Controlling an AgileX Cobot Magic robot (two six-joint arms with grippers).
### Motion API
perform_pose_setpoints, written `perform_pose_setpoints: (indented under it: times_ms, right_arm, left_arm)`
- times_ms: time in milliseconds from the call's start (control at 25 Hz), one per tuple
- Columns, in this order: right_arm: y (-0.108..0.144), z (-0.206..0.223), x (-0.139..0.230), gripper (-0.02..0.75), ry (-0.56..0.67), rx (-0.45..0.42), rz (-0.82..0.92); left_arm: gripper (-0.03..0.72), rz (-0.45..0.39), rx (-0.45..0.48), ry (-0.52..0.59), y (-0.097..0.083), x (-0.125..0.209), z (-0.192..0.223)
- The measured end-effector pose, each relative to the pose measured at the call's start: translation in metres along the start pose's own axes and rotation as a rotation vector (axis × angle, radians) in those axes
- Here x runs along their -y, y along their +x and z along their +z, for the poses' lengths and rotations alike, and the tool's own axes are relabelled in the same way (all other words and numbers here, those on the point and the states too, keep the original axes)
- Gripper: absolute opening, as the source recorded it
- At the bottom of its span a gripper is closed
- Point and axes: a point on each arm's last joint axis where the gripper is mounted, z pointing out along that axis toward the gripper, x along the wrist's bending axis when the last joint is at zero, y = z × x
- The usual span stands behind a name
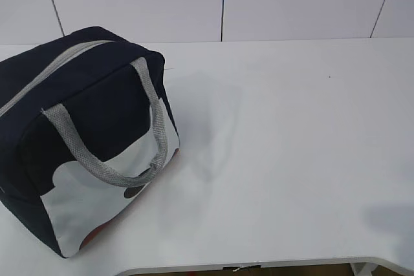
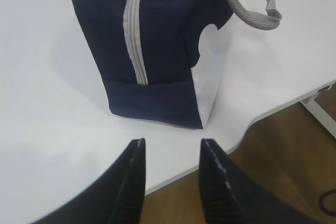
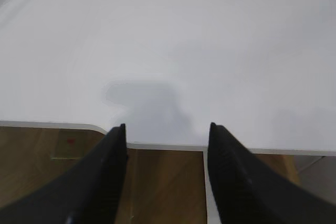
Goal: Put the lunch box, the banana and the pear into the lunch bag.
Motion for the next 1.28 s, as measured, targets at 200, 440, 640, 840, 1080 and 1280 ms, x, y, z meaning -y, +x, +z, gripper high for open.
perform_pose_setpoints:
  times_ms: [200,440,640,840,1080,1280]
  right_arm:
    - [0.0001,0.0000,0.0000,0.421,0.002,0.010,0.008]
    - [0.0001,0.0000,0.0000,0.421,0.001,0.010,0.008]
    - [0.0001,0.0000,-0.0002,0.421,-0.001,0.011,0.008]
    - [0.0001,0.0000,-0.0002,0.421,-0.001,0.011,0.009]
    - [0.0001,0.0000,-0.0002,0.421,-0.001,0.011,0.011]
    - [0.0001,0.0000,-0.0002,0.421,-0.001,0.012,0.011]
  left_arm:
    - [0.242,0.007,0.015,-0.001,-0.0002,0.0002,-0.0005]
    - [0.242,0.007,0.015,-0.001,-0.0002,0.0002,-0.0005]
    - [0.242,0.006,0.017,-0.002,-0.0003,0.0001,-0.0005]
    - [0.242,0.006,0.017,-0.002,-0.0003,0.0001,-0.0005]
    - [0.242,0.006,0.017,-0.002,-0.0003,0.0001,-0.0005]
    - [0.242,0.006,0.017,-0.002,-0.0003,0.0001,-0.0005]
